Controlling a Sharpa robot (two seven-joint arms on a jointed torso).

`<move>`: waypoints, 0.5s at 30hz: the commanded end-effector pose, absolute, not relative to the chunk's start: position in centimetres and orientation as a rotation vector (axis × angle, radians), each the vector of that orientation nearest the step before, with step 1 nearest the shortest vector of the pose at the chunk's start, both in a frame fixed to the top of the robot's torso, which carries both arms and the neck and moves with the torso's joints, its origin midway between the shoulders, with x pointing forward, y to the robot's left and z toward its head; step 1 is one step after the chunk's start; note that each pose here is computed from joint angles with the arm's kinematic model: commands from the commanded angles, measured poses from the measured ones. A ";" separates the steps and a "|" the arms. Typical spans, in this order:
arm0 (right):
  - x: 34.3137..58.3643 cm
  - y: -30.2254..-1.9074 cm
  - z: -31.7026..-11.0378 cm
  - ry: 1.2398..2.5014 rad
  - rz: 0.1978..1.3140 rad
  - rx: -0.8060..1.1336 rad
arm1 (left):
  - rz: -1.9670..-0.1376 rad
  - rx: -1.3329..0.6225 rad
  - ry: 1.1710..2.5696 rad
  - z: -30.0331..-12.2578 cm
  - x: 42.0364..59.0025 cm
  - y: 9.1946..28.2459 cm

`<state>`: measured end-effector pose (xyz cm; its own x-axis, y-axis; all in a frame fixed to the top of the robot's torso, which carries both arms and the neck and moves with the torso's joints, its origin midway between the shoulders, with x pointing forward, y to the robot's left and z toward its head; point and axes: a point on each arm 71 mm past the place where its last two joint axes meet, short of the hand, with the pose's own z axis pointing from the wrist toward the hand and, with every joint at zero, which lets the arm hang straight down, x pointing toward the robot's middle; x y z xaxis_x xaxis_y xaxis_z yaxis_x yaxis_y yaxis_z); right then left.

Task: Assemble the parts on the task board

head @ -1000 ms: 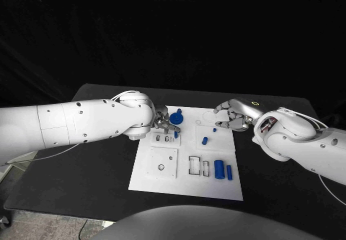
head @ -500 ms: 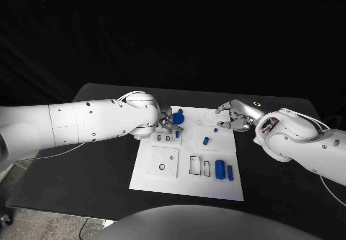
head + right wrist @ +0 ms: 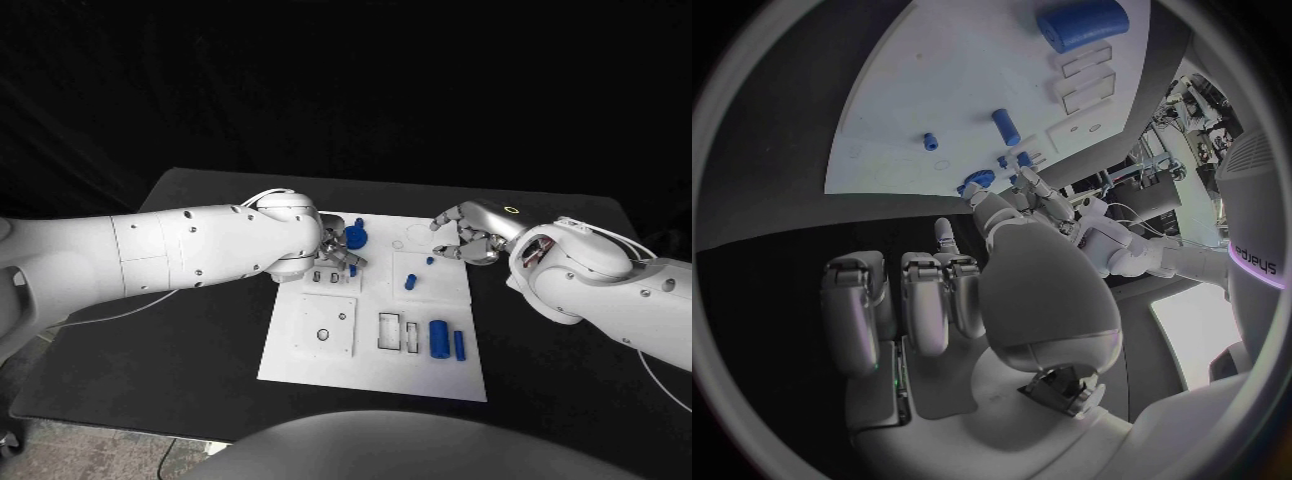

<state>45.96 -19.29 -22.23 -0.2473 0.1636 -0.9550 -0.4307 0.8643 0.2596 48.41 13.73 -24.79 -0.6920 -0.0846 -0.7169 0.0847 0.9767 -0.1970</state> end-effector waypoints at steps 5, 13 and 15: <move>45.9 -19.3 -22.5 1.757 0.556 -0.211 | -0.284 0.023 2.329 -25.2 48.5 13.2; 45.9 -19.3 -22.5 1.760 0.556 -0.210 | -0.290 0.024 2.333 -25.6 48.5 12.9; 45.9 -19.4 -22.5 1.761 0.555 -0.208 | -0.290 0.025 2.335 -25.7 48.4 12.9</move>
